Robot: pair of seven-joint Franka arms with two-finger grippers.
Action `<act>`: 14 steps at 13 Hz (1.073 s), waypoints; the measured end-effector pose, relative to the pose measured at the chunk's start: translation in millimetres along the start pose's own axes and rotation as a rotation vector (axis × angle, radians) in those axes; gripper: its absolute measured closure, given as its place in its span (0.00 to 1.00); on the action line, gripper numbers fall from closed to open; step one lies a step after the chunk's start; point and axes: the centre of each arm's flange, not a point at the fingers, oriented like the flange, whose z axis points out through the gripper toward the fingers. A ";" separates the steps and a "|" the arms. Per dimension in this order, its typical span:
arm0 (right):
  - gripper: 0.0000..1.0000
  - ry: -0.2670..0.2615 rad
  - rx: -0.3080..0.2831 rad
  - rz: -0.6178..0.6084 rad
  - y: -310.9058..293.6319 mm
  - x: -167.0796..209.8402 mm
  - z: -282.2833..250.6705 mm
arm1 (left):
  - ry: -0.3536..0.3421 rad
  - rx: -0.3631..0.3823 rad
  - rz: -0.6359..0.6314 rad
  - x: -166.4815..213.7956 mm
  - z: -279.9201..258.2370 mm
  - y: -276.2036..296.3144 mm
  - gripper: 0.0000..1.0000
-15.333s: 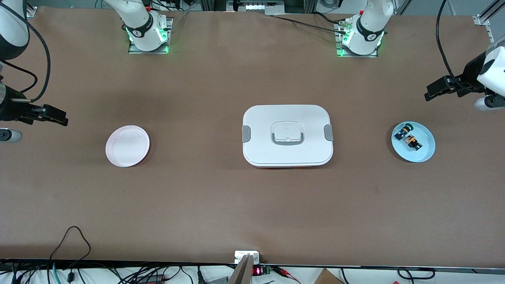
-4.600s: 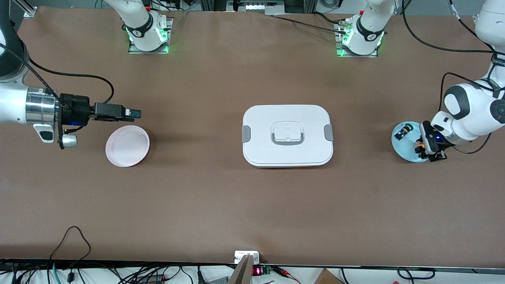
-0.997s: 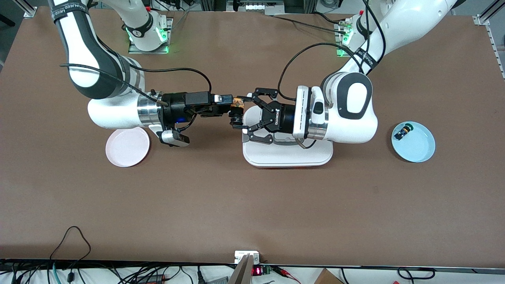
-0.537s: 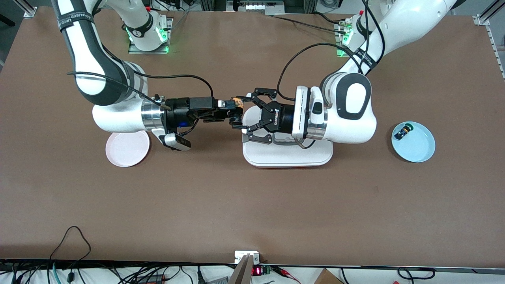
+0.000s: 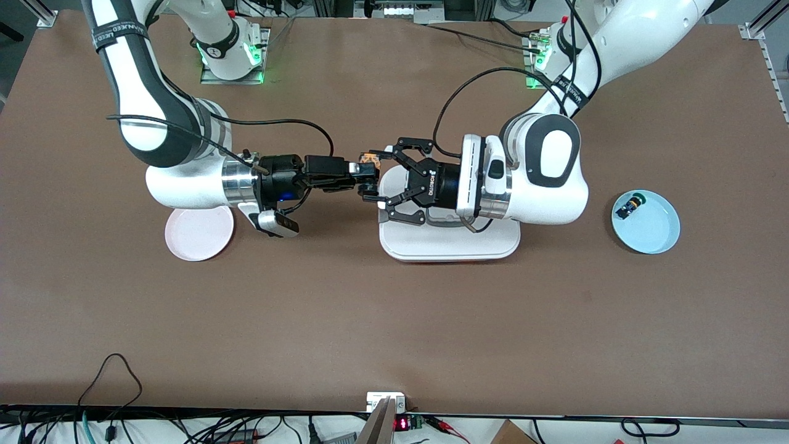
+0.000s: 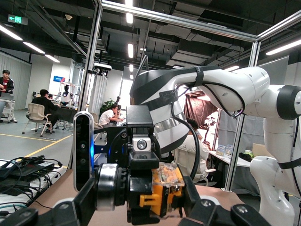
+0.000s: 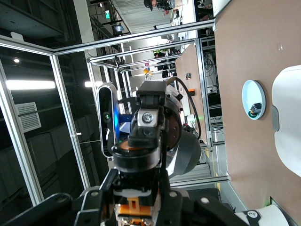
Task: Transfer orange switch to right arm and place
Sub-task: 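Open the left gripper and carry the switch toward the white plate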
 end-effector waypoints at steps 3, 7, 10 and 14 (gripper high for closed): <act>0.65 0.000 0.000 -0.016 -0.2 0.1 -0.1 | 0.002 0.001 -0.004 -0.1 0.0 -0.1 0.25; 0.65 0.001 0.000 -0.016 -0.2 0.1 -0.1 | 0.002 0.001 -0.004 -0.1 0.0 -0.1 0.25; 0.65 0.001 -0.001 -0.017 -0.6 0.1 0.5 | 0.003 0.000 -0.004 0.2 -0.7 -0.3 0.25; 0.65 0.004 0.000 -0.018 -1.5 0.9 -1.0 | 0.016 0.000 -0.002 2.8 -14.6 -6.0 0.01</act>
